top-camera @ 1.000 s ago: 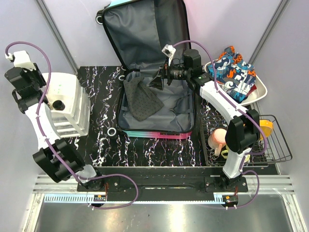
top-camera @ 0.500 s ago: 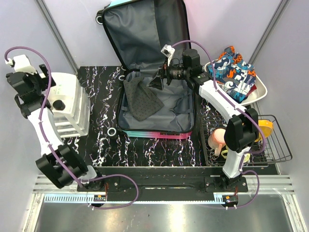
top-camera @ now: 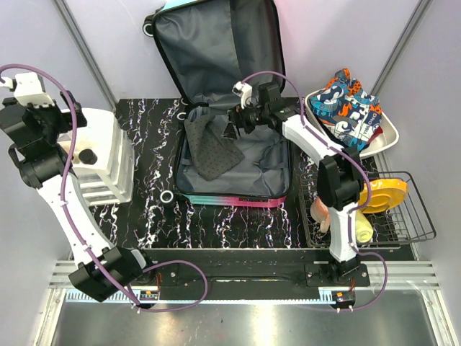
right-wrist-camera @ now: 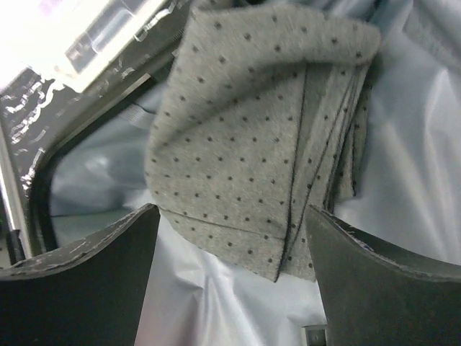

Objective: Open, take out, and arrange the luggage

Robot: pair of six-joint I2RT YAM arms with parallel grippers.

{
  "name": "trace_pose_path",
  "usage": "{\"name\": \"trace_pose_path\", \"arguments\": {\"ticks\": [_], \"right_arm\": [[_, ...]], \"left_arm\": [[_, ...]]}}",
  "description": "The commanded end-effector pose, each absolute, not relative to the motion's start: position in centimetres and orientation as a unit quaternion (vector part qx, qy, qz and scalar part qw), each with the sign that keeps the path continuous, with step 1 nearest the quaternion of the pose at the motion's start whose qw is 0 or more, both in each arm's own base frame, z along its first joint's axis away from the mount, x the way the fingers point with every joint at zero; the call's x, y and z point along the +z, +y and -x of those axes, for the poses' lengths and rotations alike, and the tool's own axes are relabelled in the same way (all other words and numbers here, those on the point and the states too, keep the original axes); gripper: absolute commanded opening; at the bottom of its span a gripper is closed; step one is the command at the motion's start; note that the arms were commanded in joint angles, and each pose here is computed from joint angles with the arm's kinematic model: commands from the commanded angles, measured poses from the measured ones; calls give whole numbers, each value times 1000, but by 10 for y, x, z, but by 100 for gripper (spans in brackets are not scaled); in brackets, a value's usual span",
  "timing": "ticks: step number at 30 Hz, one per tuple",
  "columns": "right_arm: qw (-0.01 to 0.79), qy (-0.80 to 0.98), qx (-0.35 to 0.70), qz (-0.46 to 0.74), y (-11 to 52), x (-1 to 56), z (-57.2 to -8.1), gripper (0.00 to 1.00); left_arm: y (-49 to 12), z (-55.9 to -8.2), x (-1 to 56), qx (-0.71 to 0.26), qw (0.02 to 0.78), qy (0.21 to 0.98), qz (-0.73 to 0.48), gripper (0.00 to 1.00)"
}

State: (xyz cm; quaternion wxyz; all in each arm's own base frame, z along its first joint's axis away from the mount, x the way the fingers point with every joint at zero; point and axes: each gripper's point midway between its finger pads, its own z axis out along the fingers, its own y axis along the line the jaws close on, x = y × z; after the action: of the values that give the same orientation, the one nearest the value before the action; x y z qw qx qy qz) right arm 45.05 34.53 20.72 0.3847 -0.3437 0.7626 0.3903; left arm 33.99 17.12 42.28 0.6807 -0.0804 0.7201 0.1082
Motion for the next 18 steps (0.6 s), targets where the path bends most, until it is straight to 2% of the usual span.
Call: {"name": "trace_pose_path", "arguments": {"ticks": [1, 4, 10, 13, 18], "right_arm": [[384, 768, 375, 350, 347, 191, -468, 89], [371, 774, 372, 352, 350, 169, -471, 85], [354, 796, 351, 344, 352, 127, -489, 90], [343, 804, 350, 337, 353, 112, -493, 96], [306, 826, 348, 322, 353, 81, -494, 97]], "left_arm": [[124, -336, 414, 11, 669, 743, 10, 99], [100, -334, 397, -42, 656, 753, -16, 99], [48, -332, 362, -123, 619, 773, -65, 98], [25, -329, 343, -119, 597, 787, -99, 98], [1, -329, 325, -135, 578, 795, -124, 98]]}}
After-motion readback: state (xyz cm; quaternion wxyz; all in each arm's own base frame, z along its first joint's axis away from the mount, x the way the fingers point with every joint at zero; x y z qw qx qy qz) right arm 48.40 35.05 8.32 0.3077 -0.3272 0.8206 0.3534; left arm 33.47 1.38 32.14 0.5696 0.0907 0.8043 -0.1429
